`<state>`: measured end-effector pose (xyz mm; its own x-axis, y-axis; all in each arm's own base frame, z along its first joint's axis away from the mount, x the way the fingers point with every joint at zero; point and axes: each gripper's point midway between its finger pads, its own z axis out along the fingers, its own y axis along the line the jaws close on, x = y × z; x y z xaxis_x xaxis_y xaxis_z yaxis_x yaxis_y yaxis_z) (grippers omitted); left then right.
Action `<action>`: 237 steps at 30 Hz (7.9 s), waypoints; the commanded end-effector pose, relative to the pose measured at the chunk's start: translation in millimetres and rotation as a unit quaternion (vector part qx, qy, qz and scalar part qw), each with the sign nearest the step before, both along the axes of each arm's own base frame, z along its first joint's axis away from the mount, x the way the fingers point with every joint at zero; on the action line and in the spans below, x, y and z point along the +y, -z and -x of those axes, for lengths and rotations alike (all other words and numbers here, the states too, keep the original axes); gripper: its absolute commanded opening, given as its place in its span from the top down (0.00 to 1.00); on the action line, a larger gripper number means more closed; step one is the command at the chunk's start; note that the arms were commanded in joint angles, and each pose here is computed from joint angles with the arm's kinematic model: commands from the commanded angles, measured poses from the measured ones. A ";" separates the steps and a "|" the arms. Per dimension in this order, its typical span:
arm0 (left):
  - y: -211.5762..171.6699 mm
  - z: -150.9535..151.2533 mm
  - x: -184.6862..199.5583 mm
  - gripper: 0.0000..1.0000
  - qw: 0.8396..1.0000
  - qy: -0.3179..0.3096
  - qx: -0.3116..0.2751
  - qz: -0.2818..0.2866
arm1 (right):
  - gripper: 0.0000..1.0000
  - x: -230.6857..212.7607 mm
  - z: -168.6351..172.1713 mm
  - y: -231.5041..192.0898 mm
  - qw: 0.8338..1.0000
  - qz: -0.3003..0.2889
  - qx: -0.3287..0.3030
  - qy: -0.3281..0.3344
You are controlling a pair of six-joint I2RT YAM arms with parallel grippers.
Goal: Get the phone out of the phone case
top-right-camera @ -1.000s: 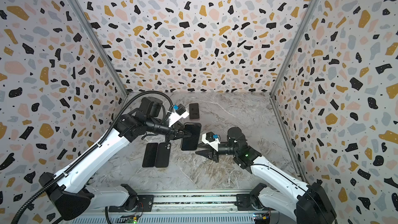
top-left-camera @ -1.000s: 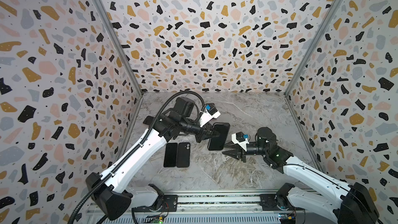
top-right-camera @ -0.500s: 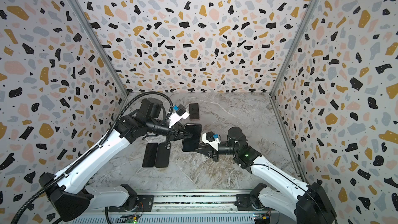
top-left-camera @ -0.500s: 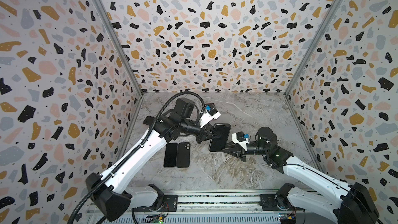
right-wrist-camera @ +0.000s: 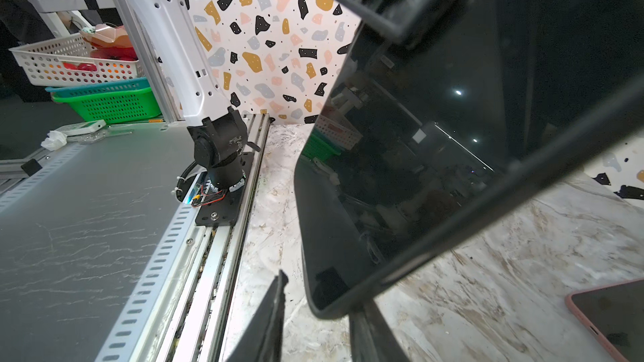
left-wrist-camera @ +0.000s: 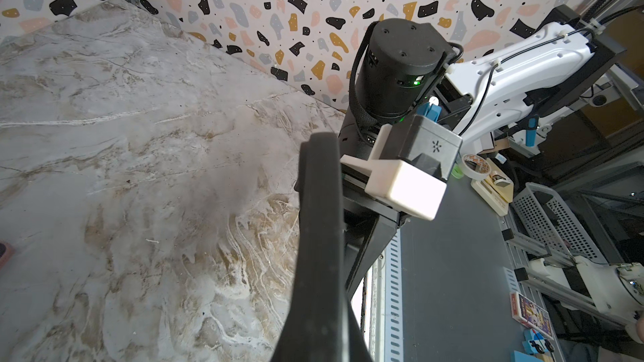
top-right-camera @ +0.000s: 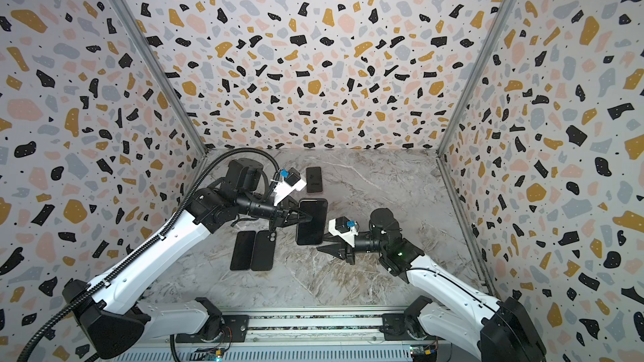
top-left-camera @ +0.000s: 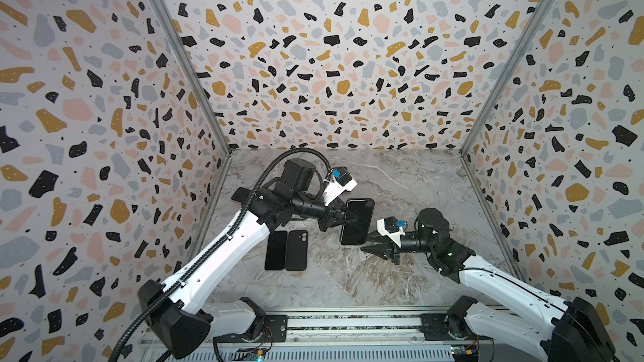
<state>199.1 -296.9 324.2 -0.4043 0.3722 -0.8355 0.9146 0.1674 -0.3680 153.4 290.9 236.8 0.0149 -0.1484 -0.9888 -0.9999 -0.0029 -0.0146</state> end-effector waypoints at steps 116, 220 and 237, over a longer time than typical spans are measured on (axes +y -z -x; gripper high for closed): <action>-72.6 -37.2 -9.6 1.00 0.919 -0.075 0.188 0.337 | 0.43 -13.0 -6.2 -76.2 0.984 -0.155 0.070 0.061; 143.6 -64.0 -22.8 0.28 0.897 -0.321 0.222 0.206 | 1.00 -47.2 -12.2 46.2 0.889 -0.138 0.396 0.184; 98.5 -13.7 -31.2 0.26 0.964 -0.250 -0.090 0.008 | 1.00 -47.1 -13.0 49.4 0.890 -0.130 0.395 0.188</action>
